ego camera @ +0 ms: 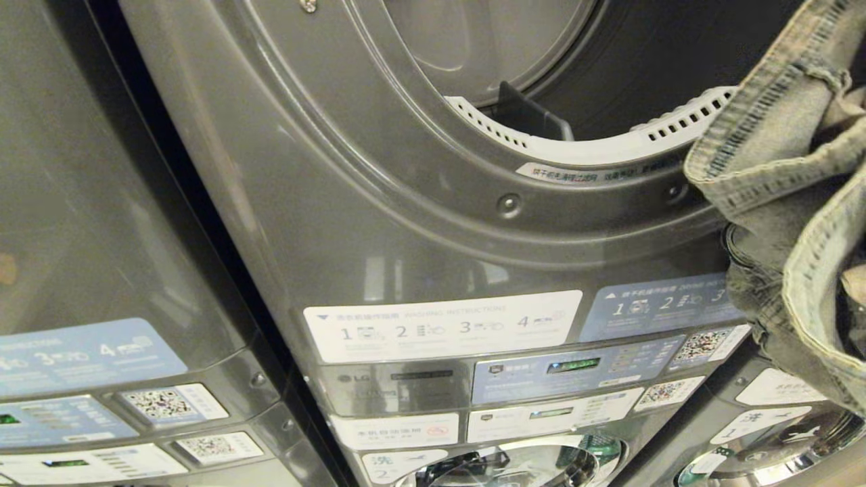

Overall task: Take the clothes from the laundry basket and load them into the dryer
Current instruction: Put the clothes in the dryer

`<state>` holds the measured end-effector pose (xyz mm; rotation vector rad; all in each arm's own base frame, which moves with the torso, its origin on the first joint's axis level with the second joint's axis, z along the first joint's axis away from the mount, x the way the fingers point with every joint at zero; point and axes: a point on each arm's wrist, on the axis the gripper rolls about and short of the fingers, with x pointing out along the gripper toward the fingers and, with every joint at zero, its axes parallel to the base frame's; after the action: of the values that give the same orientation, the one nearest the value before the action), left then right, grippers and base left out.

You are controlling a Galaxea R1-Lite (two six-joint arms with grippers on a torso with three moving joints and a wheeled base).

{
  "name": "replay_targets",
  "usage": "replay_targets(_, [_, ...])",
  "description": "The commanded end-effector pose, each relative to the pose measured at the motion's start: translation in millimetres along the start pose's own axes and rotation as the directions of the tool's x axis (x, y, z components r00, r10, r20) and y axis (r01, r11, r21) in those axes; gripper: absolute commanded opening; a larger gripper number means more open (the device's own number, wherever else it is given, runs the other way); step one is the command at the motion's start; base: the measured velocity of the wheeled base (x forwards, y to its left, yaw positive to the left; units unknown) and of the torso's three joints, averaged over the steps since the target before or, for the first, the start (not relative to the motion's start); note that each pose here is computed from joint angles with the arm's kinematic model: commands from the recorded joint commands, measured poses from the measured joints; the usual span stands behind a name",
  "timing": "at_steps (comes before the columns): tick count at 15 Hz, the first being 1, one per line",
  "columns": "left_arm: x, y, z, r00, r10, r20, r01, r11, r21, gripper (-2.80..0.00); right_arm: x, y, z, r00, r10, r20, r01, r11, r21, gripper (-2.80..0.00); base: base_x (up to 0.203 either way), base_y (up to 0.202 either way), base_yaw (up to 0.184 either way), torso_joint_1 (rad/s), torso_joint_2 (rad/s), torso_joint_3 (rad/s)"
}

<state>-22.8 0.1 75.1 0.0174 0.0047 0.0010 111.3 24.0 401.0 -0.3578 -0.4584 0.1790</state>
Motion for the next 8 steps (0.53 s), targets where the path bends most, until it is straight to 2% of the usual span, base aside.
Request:
replay_targets(1, [0, 0.0, 0, 1.0, 0.001, 0.0, -0.001, 1.0, -0.002, -2.8, 49, 20, -11, 0.994, 0.112, -0.015, -0.111, 0.992, 0.052, -2.8, 0.0, 0.0, 0.0, 0.0, 0.0, 0.0])
replay_targets(3, [0, 0.0, 0, 1.0, 0.002, 0.0, -0.002, 1.0, -0.002, -2.8, 70, 39, -6, 0.982, 0.19, 0.018, -0.191, 0.977, 0.094, -2.8, 0.0, 0.0, 0.0, 0.0, 0.0, 0.0])
replay_targets(4, [0, 0.0, 0, 1.0, 0.001, 0.0, -0.001, 1.0, -0.002, -2.8, 79, 45, -3, 0.979, 0.202, 0.029, -0.204, 0.973, 0.105, -2.8, 0.0, 0.0, 0.0, 0.0, 0.0, 0.0])
replay_targets(8, [0, 0.0, 0, 1.0, 0.002, 0.002, -0.002, 1.0, -0.004, -2.8, 123, 52, 7, 0.988, 0.138, 0.065, -0.145, 0.982, 0.121, -2.8, 0.0, 0.0, 0.0, 0.0, 0.0, 0.0])
